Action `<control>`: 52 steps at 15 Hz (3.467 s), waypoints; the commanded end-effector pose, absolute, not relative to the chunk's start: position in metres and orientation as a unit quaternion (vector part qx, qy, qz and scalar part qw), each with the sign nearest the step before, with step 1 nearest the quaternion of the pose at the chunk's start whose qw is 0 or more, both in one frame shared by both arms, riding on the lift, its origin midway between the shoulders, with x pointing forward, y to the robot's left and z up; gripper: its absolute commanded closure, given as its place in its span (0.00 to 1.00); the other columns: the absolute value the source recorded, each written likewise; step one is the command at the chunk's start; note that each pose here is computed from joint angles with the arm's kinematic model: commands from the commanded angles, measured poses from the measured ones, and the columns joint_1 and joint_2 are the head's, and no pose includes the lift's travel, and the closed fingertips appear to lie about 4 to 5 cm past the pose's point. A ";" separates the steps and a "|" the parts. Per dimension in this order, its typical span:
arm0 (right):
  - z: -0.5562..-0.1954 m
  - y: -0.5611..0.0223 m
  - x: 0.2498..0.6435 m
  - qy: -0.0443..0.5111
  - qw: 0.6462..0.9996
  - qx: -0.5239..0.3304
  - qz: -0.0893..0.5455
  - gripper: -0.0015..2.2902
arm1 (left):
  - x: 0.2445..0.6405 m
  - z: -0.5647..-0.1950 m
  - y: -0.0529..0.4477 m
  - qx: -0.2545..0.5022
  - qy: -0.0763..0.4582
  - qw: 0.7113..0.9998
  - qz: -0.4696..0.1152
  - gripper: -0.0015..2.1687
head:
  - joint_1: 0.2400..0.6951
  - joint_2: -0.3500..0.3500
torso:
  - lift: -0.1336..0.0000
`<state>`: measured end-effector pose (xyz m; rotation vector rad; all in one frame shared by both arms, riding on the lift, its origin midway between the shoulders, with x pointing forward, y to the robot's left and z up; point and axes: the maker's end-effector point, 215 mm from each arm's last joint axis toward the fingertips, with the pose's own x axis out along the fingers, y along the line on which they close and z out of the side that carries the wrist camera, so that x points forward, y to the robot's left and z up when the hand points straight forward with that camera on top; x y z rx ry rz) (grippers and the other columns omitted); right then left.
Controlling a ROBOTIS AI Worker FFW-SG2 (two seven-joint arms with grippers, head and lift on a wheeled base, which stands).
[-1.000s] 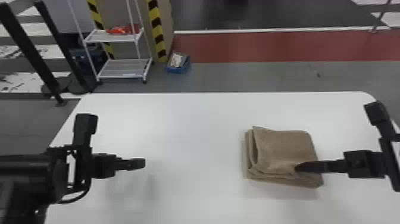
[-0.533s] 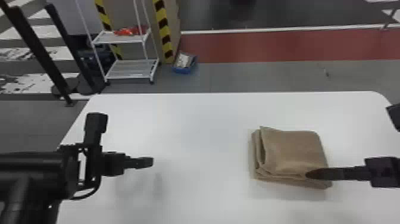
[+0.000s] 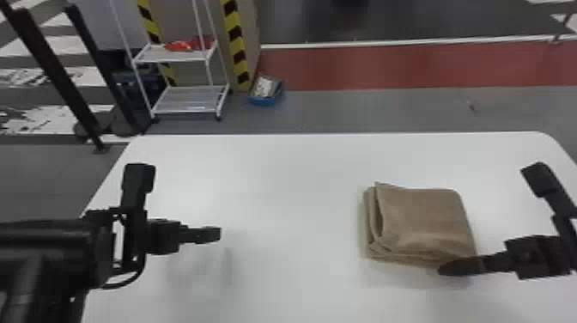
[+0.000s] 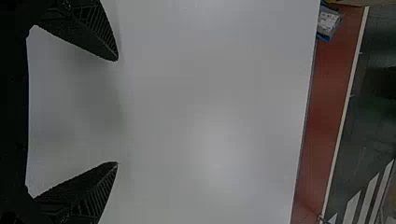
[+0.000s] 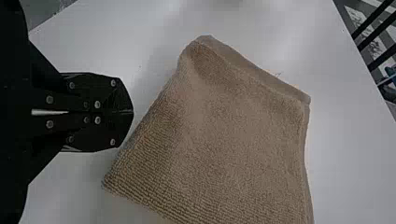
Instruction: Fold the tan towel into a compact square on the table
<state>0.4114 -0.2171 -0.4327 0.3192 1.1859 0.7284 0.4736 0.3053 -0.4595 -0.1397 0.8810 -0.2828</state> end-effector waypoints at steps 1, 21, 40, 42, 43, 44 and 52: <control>-0.430 -0.223 0.424 0.543 0.758 0.154 0.326 0.97 | 0.473 -0.460 0.304 -0.067 0.425 0.892 -0.138 0.04 | 1.00 0.66 | 0.07; -0.463 -0.263 0.519 0.570 0.798 0.144 0.134 0.97 | 0.470 -0.460 0.306 -0.069 0.419 0.895 -0.139 0.04 | 1.00 0.57 | 0.07; -0.389 -0.142 0.515 0.460 0.806 0.214 0.304 0.83 | 0.471 -0.463 0.320 -0.074 0.419 0.895 -0.129 0.04 | 1.00 0.75 | 0.07; -0.390 -0.128 0.554 0.421 0.827 0.194 0.318 0.83 | 0.470 -0.463 0.318 -0.076 0.419 0.895 -0.132 0.04 | 1.00 0.77 | 0.07; -0.390 -0.121 0.568 0.406 0.835 0.184 0.321 0.83 | 0.468 -0.465 0.319 -0.077 0.421 0.895 -0.130 0.04 | 1.00 0.77 | 0.07; -0.387 -0.117 0.574 0.401 0.837 0.187 0.322 0.81 | 0.467 -0.463 0.321 -0.077 0.419 0.896 -0.130 0.04 | 1.00 0.78 | 0.07; -0.381 -0.110 0.577 0.381 0.842 0.187 0.333 0.09 | 0.467 -0.464 0.326 -0.077 0.419 0.896 -0.125 0.04 | 1.00 0.83 | 0.07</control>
